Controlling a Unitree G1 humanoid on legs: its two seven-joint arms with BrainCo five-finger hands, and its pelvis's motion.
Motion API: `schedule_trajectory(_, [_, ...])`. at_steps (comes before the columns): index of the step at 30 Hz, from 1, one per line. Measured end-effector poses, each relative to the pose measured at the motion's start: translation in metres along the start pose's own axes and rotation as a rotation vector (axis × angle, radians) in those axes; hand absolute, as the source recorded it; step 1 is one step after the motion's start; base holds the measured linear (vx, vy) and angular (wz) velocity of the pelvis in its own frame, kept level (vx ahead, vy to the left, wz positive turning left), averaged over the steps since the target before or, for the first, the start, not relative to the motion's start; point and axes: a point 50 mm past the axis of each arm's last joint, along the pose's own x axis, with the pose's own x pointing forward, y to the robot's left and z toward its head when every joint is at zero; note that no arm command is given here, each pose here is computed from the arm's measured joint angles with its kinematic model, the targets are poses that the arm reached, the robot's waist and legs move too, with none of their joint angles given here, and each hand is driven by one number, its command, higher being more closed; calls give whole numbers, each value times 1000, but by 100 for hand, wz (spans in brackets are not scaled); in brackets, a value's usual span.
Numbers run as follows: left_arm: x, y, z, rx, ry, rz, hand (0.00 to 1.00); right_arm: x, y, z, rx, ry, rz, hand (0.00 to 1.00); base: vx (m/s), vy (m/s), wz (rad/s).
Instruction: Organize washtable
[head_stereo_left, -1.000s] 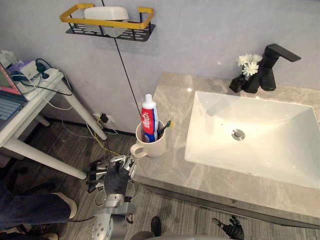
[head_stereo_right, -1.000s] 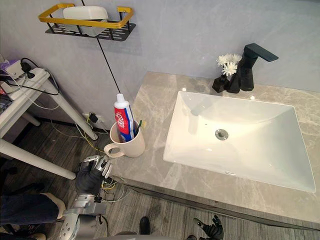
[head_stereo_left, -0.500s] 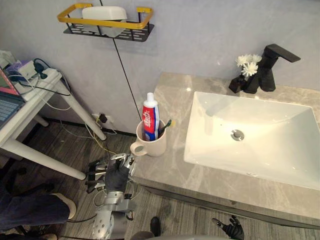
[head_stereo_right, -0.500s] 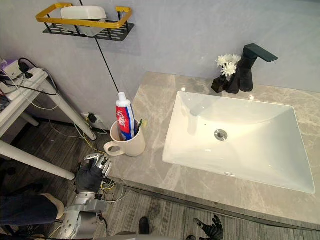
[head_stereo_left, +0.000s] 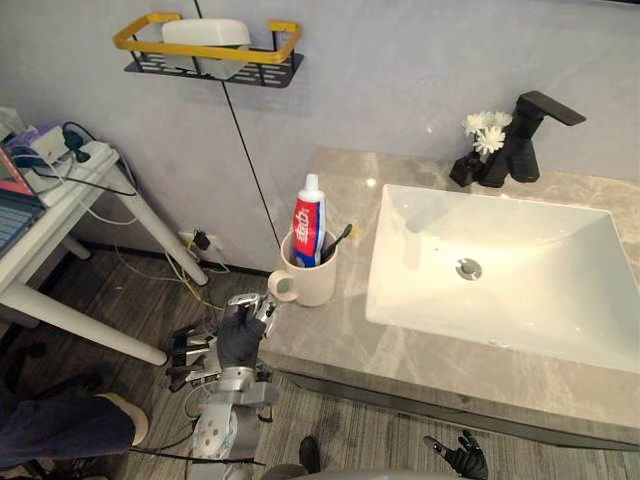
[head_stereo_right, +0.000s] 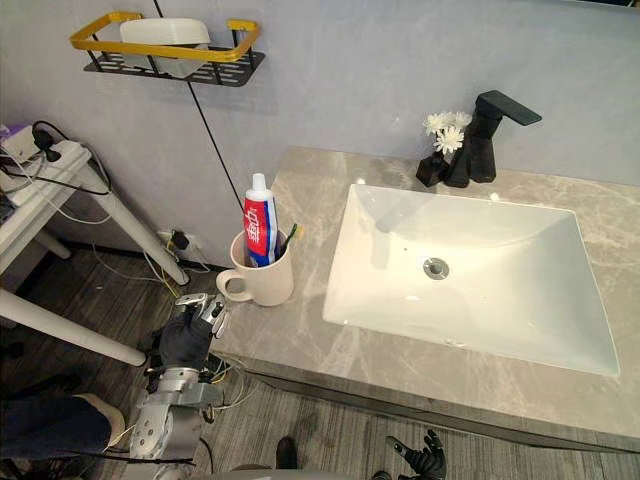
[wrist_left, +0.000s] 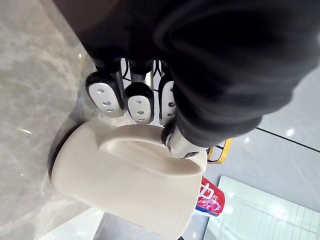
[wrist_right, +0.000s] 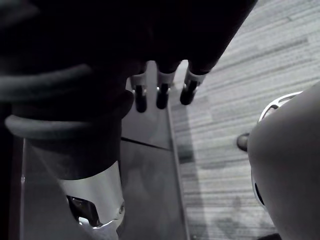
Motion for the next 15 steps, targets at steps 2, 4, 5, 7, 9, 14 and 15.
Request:
schedule_trajectory(2, [2, -1, -1, 0, 0, -3, 100, 0, 0, -1, 0, 2, 0, 0, 13, -2, -7])
schedule_trajectory(4, [2, -2, -1, -2, 2, -7, 100, -1, 0, -1, 1, 3, 1, 0, 14, -1, -7])
schedule_trajectory(5, [3, -3, -2, -1, 5, -11, 100, -1, 0, -1, 1, 1, 2, 0, 12, -1, -6])
schedule_trajectory(7, [6, -6, -7, 4, 20, -20, 100, -1, 1, 1, 0, -6, 5, 0, 1, 0, -8])
schedule_trajectory(9, [10, -9, -11, 14, 28, -30, 100, -2, 0, 1, -2, -12, 6, 0, -8, 2, -14])
schedule_trajectory(14, [12, -10, -12, 18, 29, -35, 100, -3, 0, 1, -6, -20, 8, 0, 17, -4, -10])
schedule_trajectory(15, [12, -10, -12, 18, 32, -35, 100, -4, 0, 0, -11, -18, 13, 0, 52, -4, -1])
